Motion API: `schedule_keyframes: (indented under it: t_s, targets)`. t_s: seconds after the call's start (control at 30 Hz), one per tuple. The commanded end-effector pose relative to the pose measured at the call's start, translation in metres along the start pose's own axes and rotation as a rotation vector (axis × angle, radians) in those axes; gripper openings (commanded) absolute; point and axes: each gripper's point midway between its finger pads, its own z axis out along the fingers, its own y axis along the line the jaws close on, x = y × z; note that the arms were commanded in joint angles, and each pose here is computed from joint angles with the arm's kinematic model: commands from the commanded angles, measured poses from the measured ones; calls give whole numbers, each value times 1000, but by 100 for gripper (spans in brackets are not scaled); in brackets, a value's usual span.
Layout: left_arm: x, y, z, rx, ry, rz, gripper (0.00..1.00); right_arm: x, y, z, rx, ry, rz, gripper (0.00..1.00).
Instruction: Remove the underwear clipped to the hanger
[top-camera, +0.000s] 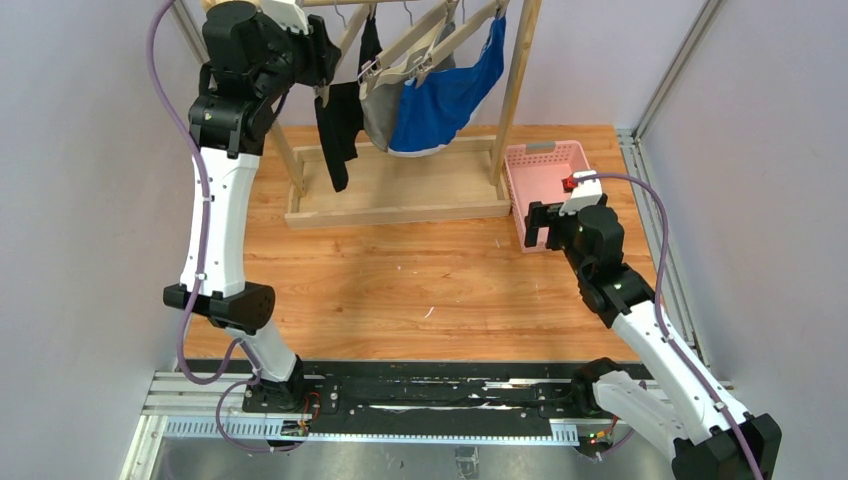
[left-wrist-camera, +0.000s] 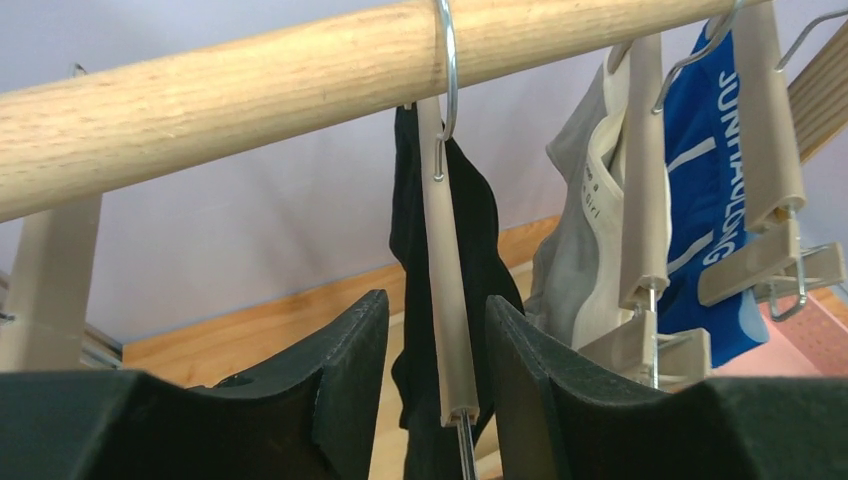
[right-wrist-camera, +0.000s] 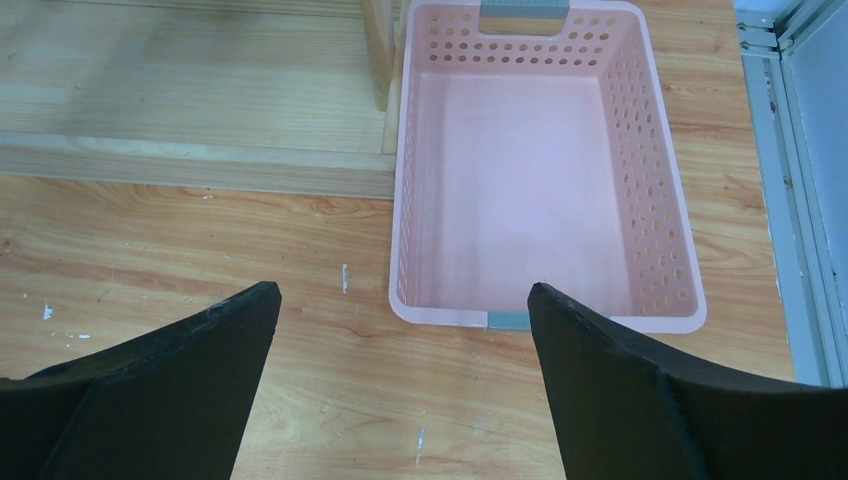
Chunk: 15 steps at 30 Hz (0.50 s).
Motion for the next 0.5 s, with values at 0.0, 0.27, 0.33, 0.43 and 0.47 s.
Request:
schedule_keyframes:
  t_s: [0.0,0.27,0.33,0.43,0.47]
  targets:
    - [-8,2,1,0,-22,17,48,-3,9,-2,-35,-28,19,97]
    - [-5,6,9,-17,-21,23,41,0,10,-3,-40,-28,20,97]
    - [-5,7,10,-18,-23,22,37,1,11,-3,-41,-26,20,97]
    - [-5,7,11,-19,-24,20,30,2,10,-3,-39,-27,20,98]
    - [-3,8,12,-21,-21,21,29,1,10,-3,-39,-29,20,98]
